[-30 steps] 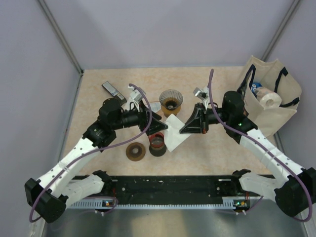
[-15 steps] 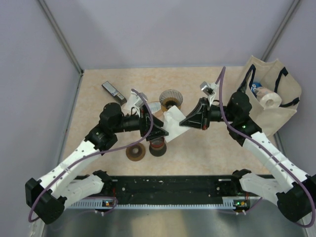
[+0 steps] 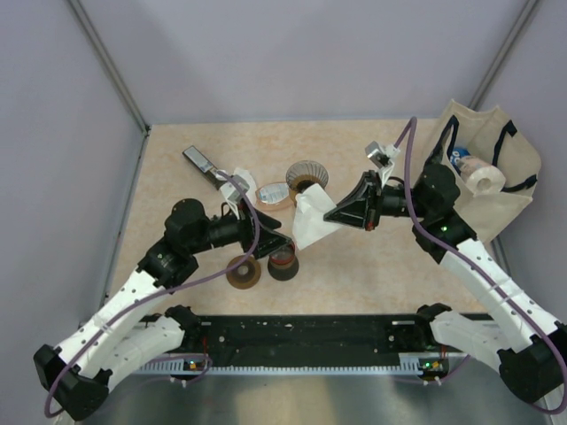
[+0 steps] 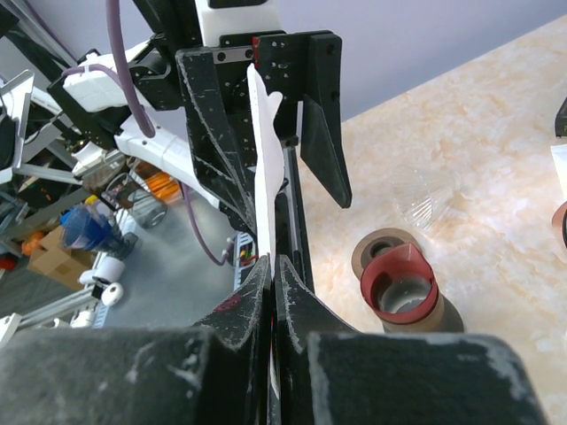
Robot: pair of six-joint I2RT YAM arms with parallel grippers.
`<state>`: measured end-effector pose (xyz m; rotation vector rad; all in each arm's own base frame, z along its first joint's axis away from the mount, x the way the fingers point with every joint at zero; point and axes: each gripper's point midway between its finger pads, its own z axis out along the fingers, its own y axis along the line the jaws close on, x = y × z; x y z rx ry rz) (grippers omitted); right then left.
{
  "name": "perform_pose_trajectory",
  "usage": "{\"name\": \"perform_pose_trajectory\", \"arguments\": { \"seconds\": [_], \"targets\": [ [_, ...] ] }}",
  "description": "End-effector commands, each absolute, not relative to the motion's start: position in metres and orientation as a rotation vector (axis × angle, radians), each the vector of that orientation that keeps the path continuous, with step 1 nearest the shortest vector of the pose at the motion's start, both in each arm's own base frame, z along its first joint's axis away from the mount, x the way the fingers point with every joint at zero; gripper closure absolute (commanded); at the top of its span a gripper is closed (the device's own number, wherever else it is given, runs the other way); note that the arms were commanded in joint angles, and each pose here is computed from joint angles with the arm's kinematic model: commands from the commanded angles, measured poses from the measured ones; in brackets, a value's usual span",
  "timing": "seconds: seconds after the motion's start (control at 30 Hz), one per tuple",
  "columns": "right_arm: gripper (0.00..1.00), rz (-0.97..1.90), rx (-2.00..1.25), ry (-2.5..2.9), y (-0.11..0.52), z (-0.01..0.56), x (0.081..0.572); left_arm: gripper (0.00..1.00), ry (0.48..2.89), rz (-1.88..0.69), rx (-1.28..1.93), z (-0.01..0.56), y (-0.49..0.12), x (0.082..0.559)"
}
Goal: Place the coffee filter in the dripper
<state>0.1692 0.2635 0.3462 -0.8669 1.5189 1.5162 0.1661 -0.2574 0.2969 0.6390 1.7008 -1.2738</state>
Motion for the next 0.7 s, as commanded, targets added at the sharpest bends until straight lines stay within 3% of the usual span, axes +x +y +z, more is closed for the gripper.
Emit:
{"name": "perform_pose_trajectory", "arguments": {
  "seconds": [0.0, 0.27, 0.67],
  "targets": [
    [1.0, 1.494, -0.892, 1.422, 0.261, 0.375, 0.165, 0.28, 1.698, -1.287, 0.654, 0.297, -0.264, 0.171],
    [1.0, 1.501, -0.893, 1.433, 0.263, 0.372, 0.167, 0.28, 1.64, -1.398, 0.71, 0.309, -0.276, 0.164],
    [1.0, 1.454, -0.878, 1.461, 0.262, 0.369, 0.173, 0.28, 1.7, -1.318, 0.685, 0.291, -0.261, 0.158]
  ]
}}
